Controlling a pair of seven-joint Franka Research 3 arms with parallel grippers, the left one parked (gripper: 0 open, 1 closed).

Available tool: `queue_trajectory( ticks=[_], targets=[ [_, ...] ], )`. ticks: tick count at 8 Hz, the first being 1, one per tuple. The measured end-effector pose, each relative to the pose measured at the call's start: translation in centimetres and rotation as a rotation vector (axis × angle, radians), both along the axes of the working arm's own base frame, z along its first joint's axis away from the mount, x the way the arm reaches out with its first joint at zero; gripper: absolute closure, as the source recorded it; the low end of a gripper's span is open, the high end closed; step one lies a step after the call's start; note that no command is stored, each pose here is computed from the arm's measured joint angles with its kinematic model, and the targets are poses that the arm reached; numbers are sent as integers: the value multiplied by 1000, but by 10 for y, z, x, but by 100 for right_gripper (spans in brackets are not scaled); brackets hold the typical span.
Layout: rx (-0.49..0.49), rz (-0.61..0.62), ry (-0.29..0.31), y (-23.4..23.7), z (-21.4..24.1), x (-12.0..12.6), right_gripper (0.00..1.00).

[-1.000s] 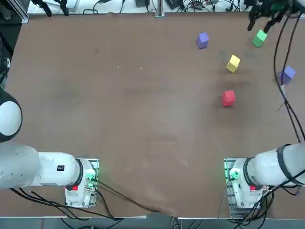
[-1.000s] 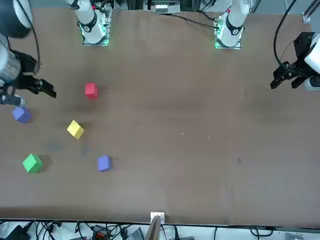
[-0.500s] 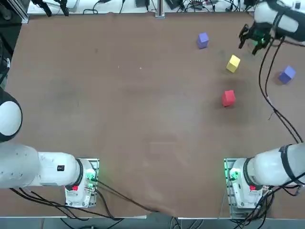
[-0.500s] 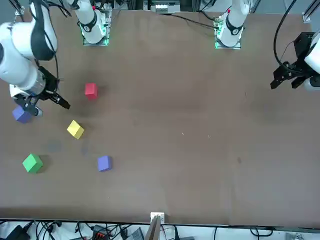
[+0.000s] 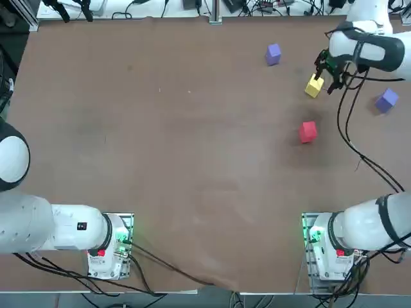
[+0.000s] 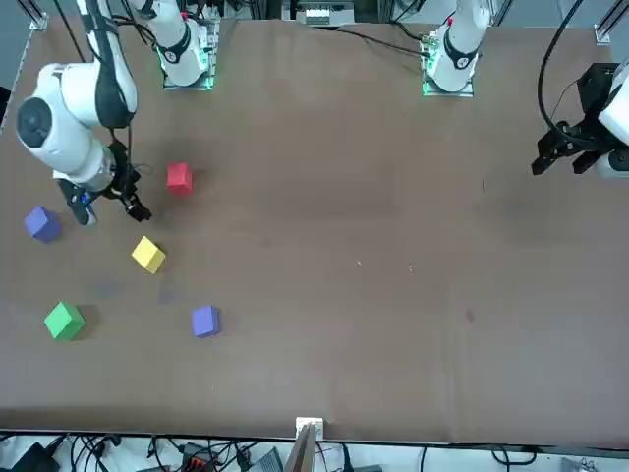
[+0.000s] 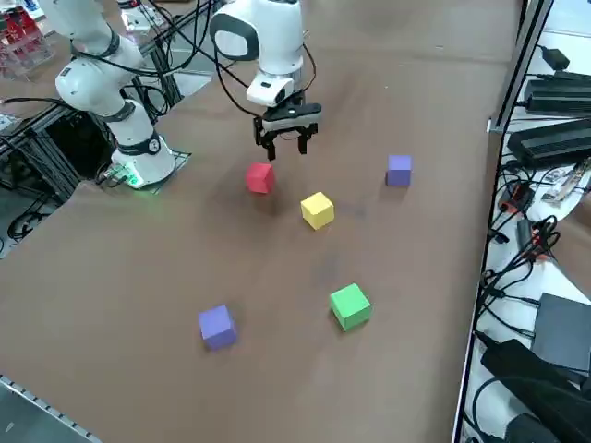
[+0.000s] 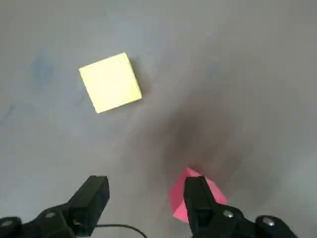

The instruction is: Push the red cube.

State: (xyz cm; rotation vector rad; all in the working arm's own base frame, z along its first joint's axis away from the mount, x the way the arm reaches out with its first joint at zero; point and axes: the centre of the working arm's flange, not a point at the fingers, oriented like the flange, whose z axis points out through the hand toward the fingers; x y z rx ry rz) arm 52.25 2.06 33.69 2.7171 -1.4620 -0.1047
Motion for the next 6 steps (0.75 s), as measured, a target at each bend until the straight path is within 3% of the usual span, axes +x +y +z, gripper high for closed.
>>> queue_trajectory(
  ticks=[1, 5, 6],
  targets=[
    [-9, -83, 7, 6, -5, -2, 19],
    [-1, -270, 58, 35, -33, -22, 34],
    [10, -314, 50, 39, -43, -26, 34]
  ],
)
